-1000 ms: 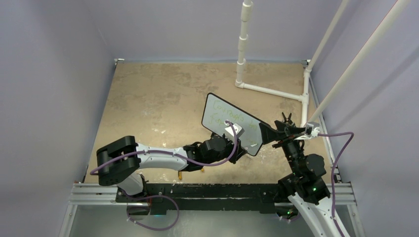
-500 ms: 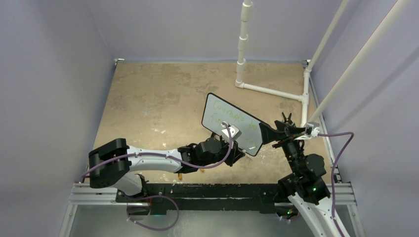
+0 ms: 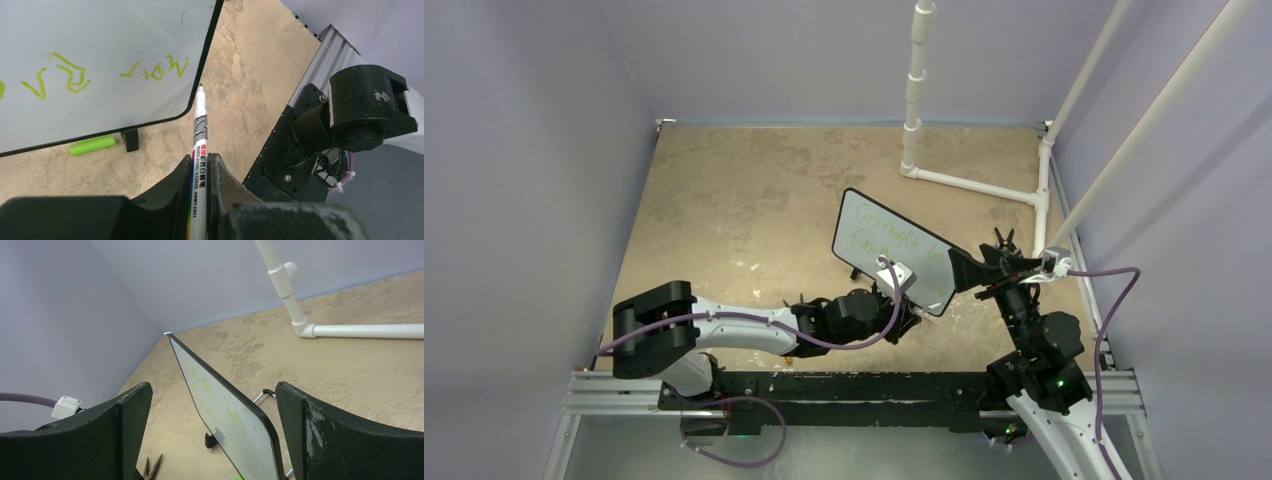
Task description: Write a sentence on the whiteboard
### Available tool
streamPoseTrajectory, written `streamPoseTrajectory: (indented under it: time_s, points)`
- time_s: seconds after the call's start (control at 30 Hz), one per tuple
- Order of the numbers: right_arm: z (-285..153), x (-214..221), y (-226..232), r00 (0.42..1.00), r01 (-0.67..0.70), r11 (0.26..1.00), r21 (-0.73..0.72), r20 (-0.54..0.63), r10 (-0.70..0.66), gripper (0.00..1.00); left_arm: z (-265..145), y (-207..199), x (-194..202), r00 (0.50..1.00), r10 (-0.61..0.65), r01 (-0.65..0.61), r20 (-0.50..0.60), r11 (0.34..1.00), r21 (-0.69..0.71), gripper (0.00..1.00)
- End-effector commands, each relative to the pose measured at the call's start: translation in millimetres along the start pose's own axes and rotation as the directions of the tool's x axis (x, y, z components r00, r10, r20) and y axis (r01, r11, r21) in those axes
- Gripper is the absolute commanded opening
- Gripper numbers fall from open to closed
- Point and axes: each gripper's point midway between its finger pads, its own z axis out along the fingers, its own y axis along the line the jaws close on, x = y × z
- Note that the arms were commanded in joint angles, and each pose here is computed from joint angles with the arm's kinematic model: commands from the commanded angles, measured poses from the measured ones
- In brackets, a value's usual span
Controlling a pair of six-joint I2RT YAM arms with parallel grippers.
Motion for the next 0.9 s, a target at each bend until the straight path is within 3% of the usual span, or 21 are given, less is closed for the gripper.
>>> streamPoseTrajectory:
  time_s: [0.0, 0.87]
  points:
    - [-1.1, -5.2, 2.2, 1.000, -0.005, 1.000, -0.007, 0.022, 0.006, 0.96, 6.2, -3.3, -10.5, 0.999, -0.016, 0.016, 0.037, 1.000, -0.015, 0.00]
    - [-1.0, -5.0, 1.8, 1.000, -0.005, 1.000, -0.006, 0.022, 0.005, 0.96, 23.3, -8.1, -16.7, 0.999, 0.013, -0.012, 0.053, 1.000, -0.015, 0.00]
